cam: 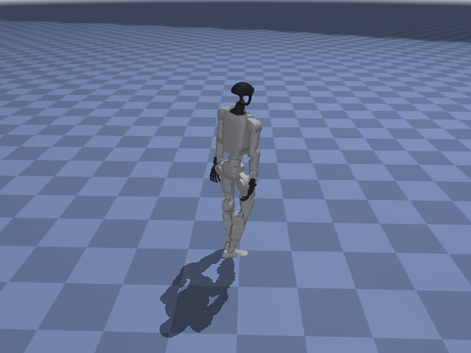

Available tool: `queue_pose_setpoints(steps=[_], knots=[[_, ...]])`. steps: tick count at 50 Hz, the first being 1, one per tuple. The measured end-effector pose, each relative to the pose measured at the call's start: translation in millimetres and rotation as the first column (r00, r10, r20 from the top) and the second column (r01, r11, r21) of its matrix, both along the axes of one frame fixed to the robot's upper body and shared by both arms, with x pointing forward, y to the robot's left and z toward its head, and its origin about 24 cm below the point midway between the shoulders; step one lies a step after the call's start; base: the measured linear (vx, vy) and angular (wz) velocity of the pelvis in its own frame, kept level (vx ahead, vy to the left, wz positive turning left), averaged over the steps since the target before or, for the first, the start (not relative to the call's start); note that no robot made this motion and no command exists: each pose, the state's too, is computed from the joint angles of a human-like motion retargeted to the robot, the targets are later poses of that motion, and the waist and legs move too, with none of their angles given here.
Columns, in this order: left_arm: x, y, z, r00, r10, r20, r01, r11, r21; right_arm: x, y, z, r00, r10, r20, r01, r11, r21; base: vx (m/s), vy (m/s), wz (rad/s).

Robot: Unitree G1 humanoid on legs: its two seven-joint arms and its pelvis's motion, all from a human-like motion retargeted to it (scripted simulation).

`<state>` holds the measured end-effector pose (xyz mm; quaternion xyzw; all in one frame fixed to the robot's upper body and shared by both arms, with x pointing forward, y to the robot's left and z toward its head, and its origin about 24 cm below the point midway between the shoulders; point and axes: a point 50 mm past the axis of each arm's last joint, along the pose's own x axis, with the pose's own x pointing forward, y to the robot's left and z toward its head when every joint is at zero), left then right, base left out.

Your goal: In place motions

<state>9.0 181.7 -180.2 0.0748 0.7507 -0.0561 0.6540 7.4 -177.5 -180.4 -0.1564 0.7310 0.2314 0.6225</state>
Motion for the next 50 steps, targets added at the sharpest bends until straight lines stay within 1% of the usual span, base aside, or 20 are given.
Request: queue_pose_setpoints(steps=[5,7,10,16,19,21,23,25,28,30,32,34,40,43,46,50], knots=[[-9.1,-7.5,-0.1,0.994,0.109,-0.025,-0.111,0.992,-0.059,-8.4,-4.5,0.1,0.999,-0.052,-0.001,0.052,0.998,-0.035,-0.43,-0.05,2.41],[-10.4,-7.0,0.5,0.99,0.138,-0.042,-0.141,0.987,-0.071,-13.9,-6.0,0.2,0.993,-0.118,0.003,0.119,0.992,-0.042,-0.47,-0.07,3.94],[-6.3,-3.5,1.0,0.989,0.141,-0.039,-0.143,0.987,-0.07,-24.6,-9.3,1.1,0.979,-0.204,-0.021,0.202,0.978,-0.055,-0.46,-0.01,5.09],[-11.2,-0.8,-0.2,0.985,0.172,0.006,-0.172,0.985,-0.033,-37.1,-31.5,6.5,0.981,-0.157,-0.115,0.142,0.981,-0.132,-0.4,0.16,1.99],[-30.9,-4.5,0.2,0.971,0.239,-0.028,-0.24,0.971,-0.012,-35.0,-42.5,8.2,0.984,-0.149,-0.1,0.128,0.974,-0.185,-0.21,0.19,0.89],[-48.6,-10.1,1.6,0.951,0.3,-0.078,-0.302,0.953,-0.016,-28.9,-45.4,7.9,0.985,-0.163,-0.063,0.147,0.968,-0.204,-0.12,0.23,0.86],[-65.0,-15.6,4.2,0.924,0.356,-0.138,-0.362,0.932,-0.019,-18.6,-43.2,6.4,0.981,-0.196,-0.014,0.19,0.963,-0.191,-0.18,0.24,1.1],[-79.4,-19.4,7.3,0.898,0.395,-0.195,-0.406,0.914,-0.019,-6.6,-36.1,4.4,0.97,-0.239,0.037,0.242,0.96,-0.144,-0.14,0.15,1.28],[-91.9,-18.4,10.6,0.878,0.416,-0.238,-0.431,0.902,-0.016,9.3,-18.7,1.6,0.946,-0.313,0.089,0.318,0.946,-0.058,-0.12,0.08,1.35],[-93.1,-14.4,10.8,0.881,0.41,-0.235,-0.426,0.905,-0.018,18.7,-6.1,0.5,0.931,-0.348,0.113,0.352,0.936,-0.009,-0.17,0.07,1.27],[-88.6,-8.9,9.6,0.894,0.396,-0.21,-0.409,0.912,-0.022,26.8,3.9,0.1,0.929,-0.347,0.128,0.346,0.938,0.032,-0.19,0.05,0.73],[-81.2,-2.8,8.1,0.908,0.378,-0.179,-0.388,0.921,-0.024,31.9,11.0,0.1,0.94,-0.31,0.14,0.304,0.951,0.062,-0.15,0.03,0.68],[-45.8,9.3,3.4,0.937,0.341,-0.072,-0.343,0.939,-0.031,37.6,13.6,0.6,0.983,-0.076,0.167,0.068,0.996,0.056,-0.1,0.02,0.0],[-29.6,7.1,1.5,0.938,0.345,-0.02,-0.346,0.937,-0.053,36.3,12.4,0.5,0.987,-0.012,0.162,0.005,0.999,0.045,-0.06,-0.01,0.39],[-15.7,3.1,0.3,0.938,0.346,0.016,-0.344,0.935,-0.082,34.3,11.7,0.4,0.989,-0.006,0.148,0.0,0.999,0.043,0.01,0.0,2.18],[-6.3,-0.8,0.0,0.946,0.323,0.027,-0.317,0.941,-0.119,22.9,8.7,-0.3,0.993,-0.045,0.105,0.041,0.998,0.039,0.1,0.03,0.03]])
